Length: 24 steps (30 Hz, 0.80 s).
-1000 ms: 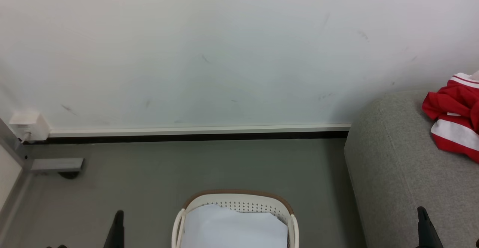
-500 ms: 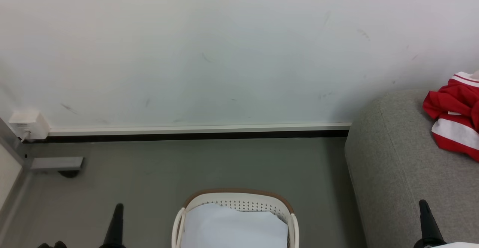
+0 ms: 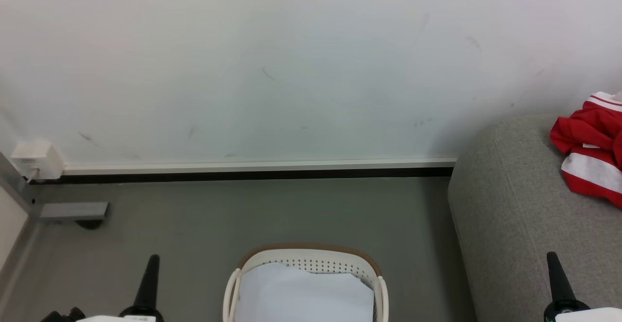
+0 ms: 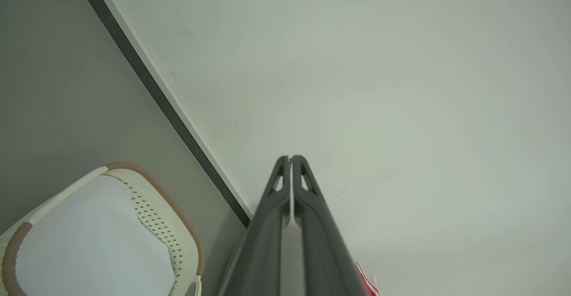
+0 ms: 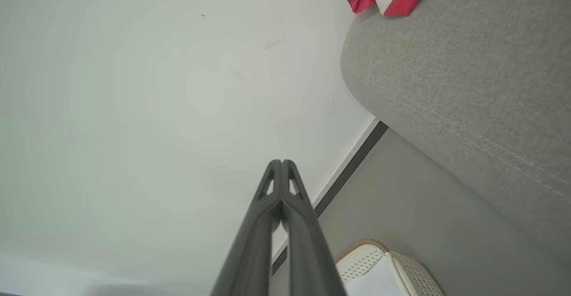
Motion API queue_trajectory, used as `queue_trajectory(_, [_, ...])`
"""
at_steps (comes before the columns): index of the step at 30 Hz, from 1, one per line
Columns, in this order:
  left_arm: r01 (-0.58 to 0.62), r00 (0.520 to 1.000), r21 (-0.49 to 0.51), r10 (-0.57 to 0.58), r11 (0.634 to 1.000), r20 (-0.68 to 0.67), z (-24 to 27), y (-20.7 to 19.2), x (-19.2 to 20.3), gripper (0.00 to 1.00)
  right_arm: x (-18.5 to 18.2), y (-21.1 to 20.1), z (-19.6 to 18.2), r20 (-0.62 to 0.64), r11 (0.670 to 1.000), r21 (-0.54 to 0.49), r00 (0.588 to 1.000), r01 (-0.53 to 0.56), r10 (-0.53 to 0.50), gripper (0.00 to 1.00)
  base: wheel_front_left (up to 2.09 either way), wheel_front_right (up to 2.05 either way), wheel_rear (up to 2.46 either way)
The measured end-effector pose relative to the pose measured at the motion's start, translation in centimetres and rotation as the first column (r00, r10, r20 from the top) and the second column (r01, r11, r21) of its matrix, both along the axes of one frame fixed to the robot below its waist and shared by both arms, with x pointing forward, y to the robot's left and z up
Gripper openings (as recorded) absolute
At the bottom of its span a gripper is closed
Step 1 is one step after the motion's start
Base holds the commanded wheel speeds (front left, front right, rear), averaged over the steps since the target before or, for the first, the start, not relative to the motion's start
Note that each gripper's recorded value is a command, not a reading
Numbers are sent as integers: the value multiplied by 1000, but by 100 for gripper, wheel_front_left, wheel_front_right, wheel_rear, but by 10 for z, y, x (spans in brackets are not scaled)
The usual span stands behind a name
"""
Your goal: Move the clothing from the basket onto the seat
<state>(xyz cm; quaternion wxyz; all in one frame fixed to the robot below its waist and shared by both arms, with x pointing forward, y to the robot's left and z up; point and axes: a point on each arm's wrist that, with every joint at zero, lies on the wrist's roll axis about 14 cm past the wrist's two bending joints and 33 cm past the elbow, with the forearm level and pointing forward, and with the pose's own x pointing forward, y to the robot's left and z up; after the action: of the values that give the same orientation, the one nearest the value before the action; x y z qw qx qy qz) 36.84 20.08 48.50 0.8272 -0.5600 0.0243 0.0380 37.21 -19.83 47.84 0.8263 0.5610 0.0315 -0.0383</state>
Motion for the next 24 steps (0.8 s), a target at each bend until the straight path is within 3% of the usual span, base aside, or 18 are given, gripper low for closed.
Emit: queue_trajectory(24, [11,999,-208,-3,978,35,9,-1,10,0,8,0,13,43,978,207,999,-5,-4,0,0,0,0])
